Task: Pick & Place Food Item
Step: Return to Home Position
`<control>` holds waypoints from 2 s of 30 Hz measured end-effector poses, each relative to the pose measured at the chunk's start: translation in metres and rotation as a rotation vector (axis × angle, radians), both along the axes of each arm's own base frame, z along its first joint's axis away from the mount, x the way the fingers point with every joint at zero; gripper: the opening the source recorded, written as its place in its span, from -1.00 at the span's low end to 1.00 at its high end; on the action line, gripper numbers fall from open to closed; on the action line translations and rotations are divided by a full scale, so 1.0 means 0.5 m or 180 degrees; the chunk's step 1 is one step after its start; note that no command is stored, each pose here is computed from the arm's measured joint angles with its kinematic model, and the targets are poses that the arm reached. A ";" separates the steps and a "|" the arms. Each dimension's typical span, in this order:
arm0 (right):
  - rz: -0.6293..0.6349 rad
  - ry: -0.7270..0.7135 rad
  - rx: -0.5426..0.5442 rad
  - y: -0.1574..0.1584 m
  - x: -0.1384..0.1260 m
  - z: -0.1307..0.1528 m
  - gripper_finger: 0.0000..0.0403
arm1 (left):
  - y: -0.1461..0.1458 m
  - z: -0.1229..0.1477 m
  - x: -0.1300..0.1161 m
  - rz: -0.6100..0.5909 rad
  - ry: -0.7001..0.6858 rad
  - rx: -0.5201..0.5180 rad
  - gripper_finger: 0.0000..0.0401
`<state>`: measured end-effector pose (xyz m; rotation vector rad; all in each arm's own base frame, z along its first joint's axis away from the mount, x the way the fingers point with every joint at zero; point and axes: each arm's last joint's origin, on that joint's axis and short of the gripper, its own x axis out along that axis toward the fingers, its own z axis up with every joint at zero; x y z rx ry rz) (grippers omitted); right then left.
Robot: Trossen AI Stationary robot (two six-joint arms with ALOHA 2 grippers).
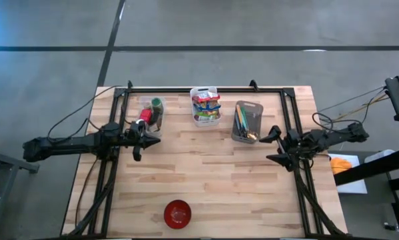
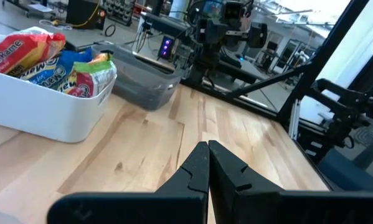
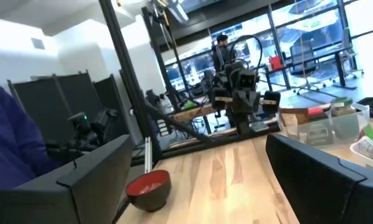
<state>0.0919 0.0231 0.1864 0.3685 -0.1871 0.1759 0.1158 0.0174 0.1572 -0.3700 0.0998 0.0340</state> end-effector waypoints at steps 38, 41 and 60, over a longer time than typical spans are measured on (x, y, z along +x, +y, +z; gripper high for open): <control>-0.0135 0.0186 -0.0675 0.000 0.004 -0.016 0.82 | -0.001 -0.035 -0.006 -0.0008 0.0569 0.0077 -1.00; -0.0135 0.0184 -0.0674 0.000 0.004 -0.016 0.82 | 0.000 -0.035 -0.006 -0.0006 0.0562 0.0074 -1.00; -0.0135 0.0184 -0.0675 0.000 0.004 -0.016 0.82 | 0.000 -0.034 -0.006 -0.0005 0.0556 0.0073 -1.00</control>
